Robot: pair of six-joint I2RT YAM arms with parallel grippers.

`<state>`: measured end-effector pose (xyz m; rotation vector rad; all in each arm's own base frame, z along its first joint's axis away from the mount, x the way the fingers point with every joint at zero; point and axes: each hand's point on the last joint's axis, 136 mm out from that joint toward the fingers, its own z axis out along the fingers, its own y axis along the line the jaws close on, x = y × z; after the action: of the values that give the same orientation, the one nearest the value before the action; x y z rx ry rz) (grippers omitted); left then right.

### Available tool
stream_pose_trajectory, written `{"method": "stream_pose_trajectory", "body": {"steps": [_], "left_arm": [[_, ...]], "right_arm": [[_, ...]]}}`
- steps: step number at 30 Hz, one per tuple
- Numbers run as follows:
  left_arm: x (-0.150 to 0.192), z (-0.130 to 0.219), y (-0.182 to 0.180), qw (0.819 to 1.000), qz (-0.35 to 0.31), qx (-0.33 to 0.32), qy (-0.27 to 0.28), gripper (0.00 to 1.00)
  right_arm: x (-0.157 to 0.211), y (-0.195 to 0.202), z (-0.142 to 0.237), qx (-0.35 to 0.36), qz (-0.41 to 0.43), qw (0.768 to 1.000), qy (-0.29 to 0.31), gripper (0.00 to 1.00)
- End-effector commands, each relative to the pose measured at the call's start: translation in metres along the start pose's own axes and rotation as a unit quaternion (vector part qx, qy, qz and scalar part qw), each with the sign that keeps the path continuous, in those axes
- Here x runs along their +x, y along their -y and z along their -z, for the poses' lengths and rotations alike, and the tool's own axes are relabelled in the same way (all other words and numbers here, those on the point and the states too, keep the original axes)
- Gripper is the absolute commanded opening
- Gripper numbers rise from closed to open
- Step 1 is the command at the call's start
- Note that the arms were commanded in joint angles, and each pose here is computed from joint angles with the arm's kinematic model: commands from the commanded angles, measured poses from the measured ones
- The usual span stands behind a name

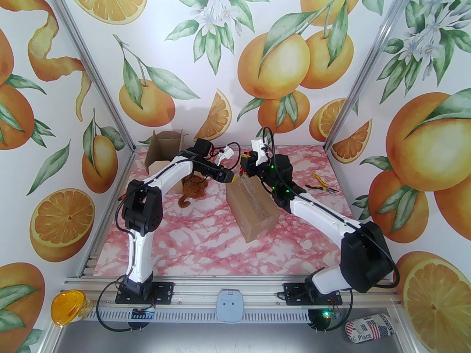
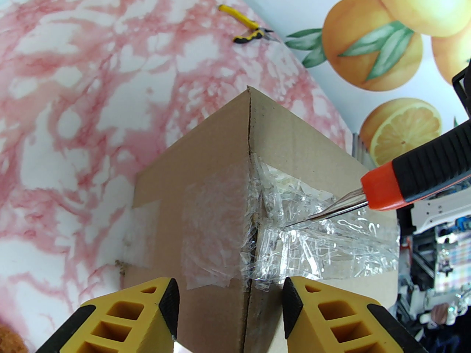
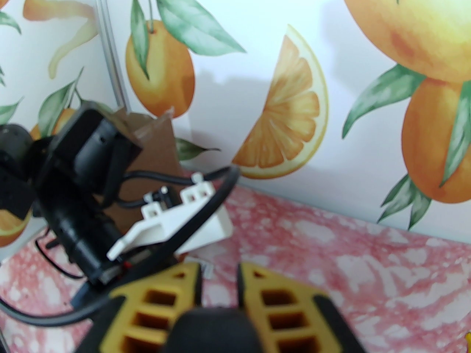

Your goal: Unpack the express box

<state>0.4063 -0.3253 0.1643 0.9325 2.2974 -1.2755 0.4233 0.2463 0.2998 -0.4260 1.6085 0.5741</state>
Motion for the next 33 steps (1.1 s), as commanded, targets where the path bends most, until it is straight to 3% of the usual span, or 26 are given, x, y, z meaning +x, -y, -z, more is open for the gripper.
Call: {"method": "stream_pose_trajectory", "body": {"steps": [1,9,20,33], "left_arm": [[0.018,-0.016,-0.005,1.0,0.008,0.003,-0.022,0.46],[0.02,-0.017,-0.006,1.0,0.012,0.005,-0.023,0.44],[0.022,-0.017,-0.01,1.0,0.017,-0.005,-0.022,0.4],[0.032,-0.021,-0.024,0.999,0.041,-0.029,-0.021,0.29]], "right_arm": [[-0.012,-0.005,0.001,0.002,0.018,0.999,0.037,0.09],[-0.018,-0.005,0.001,0.006,0.022,0.998,0.063,0.09],[0.002,-0.008,0.005,0.014,0.03,0.999,0.023,0.09],[0.007,-0.012,0.018,0.029,0.03,0.999,0.007,0.08]]}}
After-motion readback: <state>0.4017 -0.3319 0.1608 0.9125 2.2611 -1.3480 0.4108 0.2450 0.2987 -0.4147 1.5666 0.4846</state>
